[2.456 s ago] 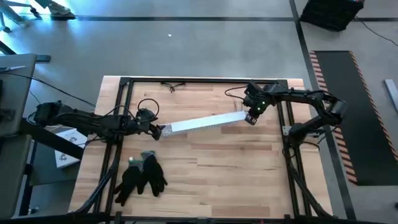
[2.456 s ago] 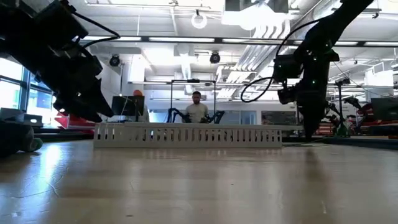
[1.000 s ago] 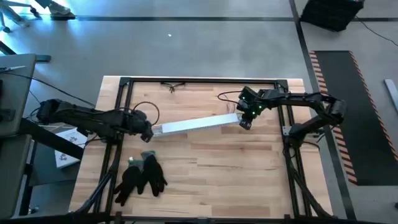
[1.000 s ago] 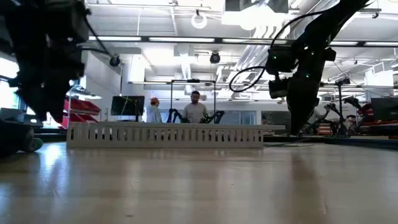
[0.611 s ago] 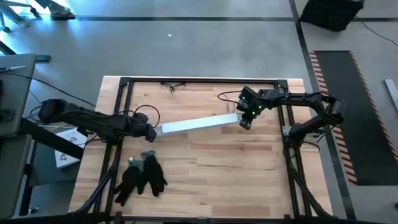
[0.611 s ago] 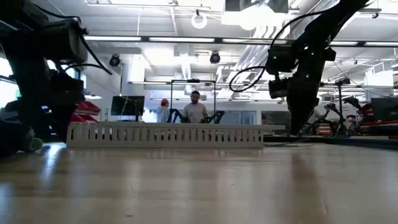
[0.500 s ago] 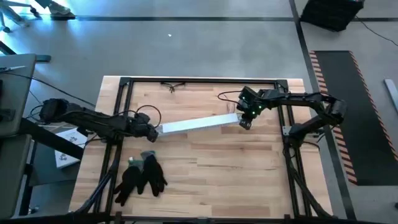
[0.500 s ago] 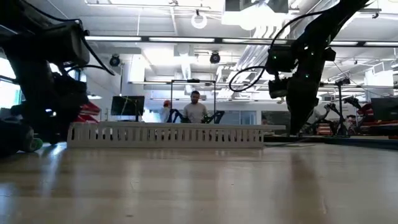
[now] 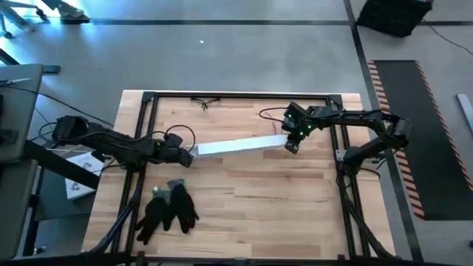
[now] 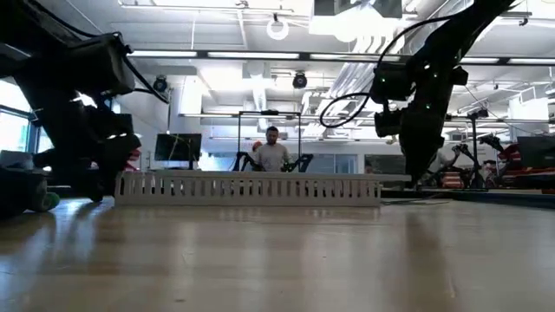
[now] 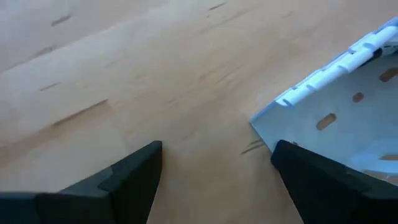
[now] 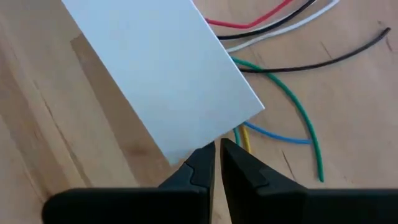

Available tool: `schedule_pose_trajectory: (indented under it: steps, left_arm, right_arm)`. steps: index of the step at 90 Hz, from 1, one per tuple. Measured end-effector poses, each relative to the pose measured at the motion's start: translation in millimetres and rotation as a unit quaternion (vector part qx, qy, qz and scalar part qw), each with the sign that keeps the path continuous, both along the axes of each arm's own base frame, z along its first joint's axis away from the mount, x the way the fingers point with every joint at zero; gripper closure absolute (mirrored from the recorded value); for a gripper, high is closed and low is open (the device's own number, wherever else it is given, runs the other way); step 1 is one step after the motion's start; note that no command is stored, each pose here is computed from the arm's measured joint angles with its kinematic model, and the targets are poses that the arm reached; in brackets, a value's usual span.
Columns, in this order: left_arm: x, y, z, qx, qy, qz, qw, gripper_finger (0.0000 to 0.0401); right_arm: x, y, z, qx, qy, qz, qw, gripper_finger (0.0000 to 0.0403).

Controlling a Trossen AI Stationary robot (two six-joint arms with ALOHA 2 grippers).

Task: Ziptie cables
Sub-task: Close the white cable duct

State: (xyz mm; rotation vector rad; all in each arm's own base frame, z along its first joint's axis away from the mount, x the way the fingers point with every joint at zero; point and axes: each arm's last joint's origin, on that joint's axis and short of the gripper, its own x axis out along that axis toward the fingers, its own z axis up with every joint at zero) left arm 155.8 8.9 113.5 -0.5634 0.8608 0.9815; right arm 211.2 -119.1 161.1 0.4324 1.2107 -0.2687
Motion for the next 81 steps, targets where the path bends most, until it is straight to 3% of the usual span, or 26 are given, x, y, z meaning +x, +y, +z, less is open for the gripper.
schedule_pose_trajectory:
  steps: [37, 81]
  left_arm:
    - [10, 1, -4, 0.032, -0.02, -0.007, 0.999, 0.0106]
    - [10, 1, -3, 0.022, -0.015, -0.011, 1.0, 0.0106]
  right_arm:
    - [1, -3, 0, -0.019, 0.0, -0.025, 1.0, 0.0391]
    - [-1, -5, 13, -0.032, 0.044, -0.033, 0.998, 0.0391]
